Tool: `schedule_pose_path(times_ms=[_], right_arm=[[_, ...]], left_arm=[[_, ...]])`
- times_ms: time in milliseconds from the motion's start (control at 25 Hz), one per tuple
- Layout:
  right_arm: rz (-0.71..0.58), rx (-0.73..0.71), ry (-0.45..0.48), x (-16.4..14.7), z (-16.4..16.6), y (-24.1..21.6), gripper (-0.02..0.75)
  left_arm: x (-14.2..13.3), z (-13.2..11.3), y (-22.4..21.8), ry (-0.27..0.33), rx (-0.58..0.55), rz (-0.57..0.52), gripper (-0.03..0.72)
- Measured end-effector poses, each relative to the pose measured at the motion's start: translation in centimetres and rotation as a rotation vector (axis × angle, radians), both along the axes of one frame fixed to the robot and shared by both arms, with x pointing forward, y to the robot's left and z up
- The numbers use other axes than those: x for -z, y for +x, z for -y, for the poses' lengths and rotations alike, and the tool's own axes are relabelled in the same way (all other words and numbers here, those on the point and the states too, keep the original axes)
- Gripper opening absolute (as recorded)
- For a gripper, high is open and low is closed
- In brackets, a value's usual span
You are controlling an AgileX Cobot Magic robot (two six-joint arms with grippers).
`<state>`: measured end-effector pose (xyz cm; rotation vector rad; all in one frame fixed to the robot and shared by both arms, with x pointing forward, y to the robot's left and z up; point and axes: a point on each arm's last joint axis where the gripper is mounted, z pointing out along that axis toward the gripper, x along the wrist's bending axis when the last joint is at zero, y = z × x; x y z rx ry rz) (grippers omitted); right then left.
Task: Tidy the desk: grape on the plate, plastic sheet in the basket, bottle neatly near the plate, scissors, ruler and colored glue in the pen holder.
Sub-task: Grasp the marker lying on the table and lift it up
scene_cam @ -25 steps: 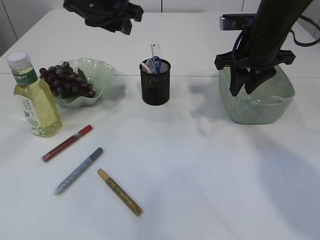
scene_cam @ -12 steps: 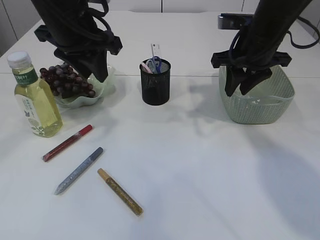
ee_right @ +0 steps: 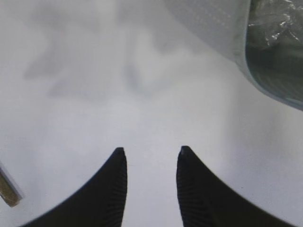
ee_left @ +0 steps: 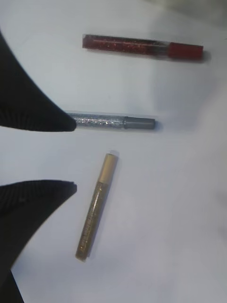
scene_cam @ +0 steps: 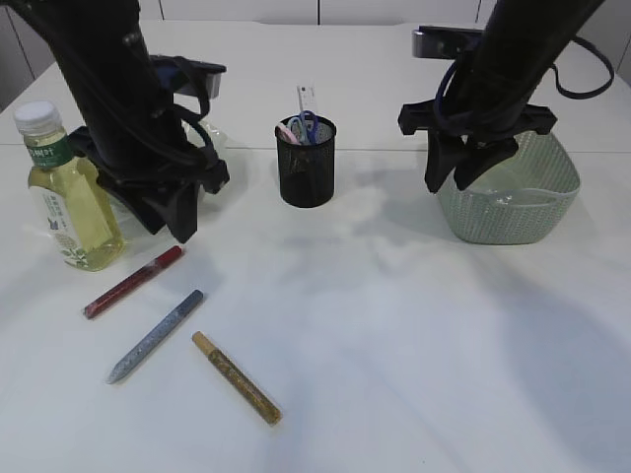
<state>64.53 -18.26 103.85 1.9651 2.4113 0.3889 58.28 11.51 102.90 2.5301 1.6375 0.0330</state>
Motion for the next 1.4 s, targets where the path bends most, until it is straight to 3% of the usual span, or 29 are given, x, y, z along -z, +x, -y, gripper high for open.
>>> schedule_pose_path(times_ms=[440, 800, 1200, 1400], right_arm=[[-0.005, -0.037, 0.029, -0.5, -1.7, -1.3, 0.290], [-0.114, -0.044, -0.001, 1.1, -0.6, -5.1, 0.290], [-0.066, -0.044, 0.014, -1.2, 0.0, -7.0, 0.293], [-0.063, -0.043, 0.017, -1.5, 0.1, -7.6, 0.292]], left_arm=[[2.6, -0.9, -1.0, 0.085, 0.064, -0.058, 0.246], [2.9, -2.0, -0.6, 0.093, 0.052, -0.064, 0.246], [5.1, -2.7, -1.7, 0.130, 0.059, -0.140, 0.246], [5.4, -2.7, -1.1, 0.127, 0.078, -0.063, 0.246]])
